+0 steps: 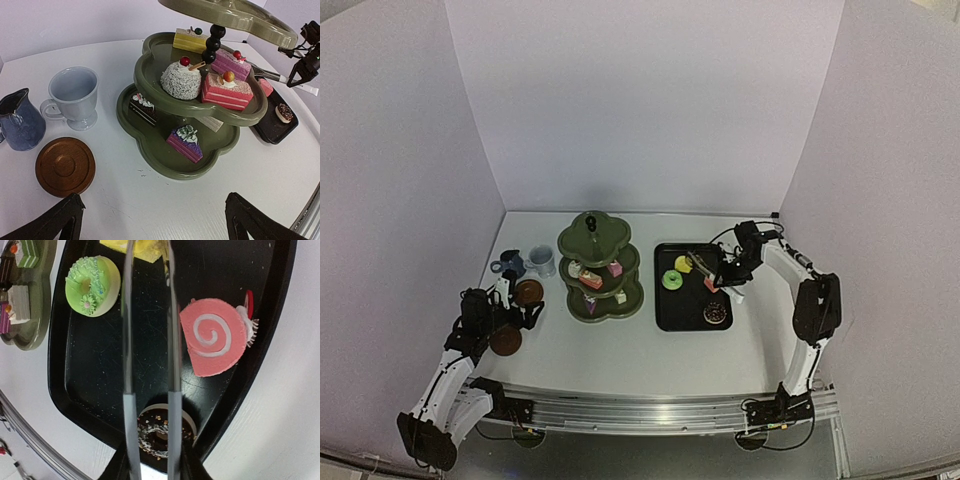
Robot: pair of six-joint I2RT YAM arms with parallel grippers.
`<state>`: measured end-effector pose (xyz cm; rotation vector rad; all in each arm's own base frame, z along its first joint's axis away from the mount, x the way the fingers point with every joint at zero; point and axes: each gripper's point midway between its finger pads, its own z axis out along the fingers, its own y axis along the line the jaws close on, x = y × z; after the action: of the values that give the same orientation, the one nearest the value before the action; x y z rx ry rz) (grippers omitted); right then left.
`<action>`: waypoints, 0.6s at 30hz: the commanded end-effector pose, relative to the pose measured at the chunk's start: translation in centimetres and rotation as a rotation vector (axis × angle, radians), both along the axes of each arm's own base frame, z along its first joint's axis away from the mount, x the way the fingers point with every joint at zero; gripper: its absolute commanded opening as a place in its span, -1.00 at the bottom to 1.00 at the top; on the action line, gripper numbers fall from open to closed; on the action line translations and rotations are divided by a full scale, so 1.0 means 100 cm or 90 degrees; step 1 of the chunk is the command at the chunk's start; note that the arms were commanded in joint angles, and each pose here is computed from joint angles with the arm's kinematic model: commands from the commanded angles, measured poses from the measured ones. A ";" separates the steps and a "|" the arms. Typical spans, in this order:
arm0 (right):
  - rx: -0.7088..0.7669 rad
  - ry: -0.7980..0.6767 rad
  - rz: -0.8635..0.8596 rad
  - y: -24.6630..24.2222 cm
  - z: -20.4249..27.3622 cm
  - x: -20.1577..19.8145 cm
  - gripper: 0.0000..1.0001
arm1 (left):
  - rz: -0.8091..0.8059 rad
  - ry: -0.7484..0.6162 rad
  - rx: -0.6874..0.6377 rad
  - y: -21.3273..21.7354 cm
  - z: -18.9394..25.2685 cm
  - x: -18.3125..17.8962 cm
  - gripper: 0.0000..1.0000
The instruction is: Serve the afternoon tea
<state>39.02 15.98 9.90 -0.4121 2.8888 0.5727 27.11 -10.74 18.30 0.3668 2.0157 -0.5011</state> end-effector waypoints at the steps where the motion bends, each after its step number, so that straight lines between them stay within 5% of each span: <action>1: 0.041 0.036 0.003 0.010 -0.007 -0.007 -0.66 | -0.011 -0.035 0.005 -0.001 0.011 0.002 0.98; 7: 0.032 0.036 -0.002 0.007 -0.007 -0.010 -0.99 | -0.012 -0.038 0.007 -0.001 0.010 0.002 0.98; 18: -0.083 -0.128 -0.037 -0.014 0.058 0.013 -1.00 | -0.010 -0.040 0.011 0.000 0.008 0.001 0.98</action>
<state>38.66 15.64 9.35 -0.3833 2.9140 0.5373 27.04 -10.73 18.48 0.3825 2.0036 -0.4902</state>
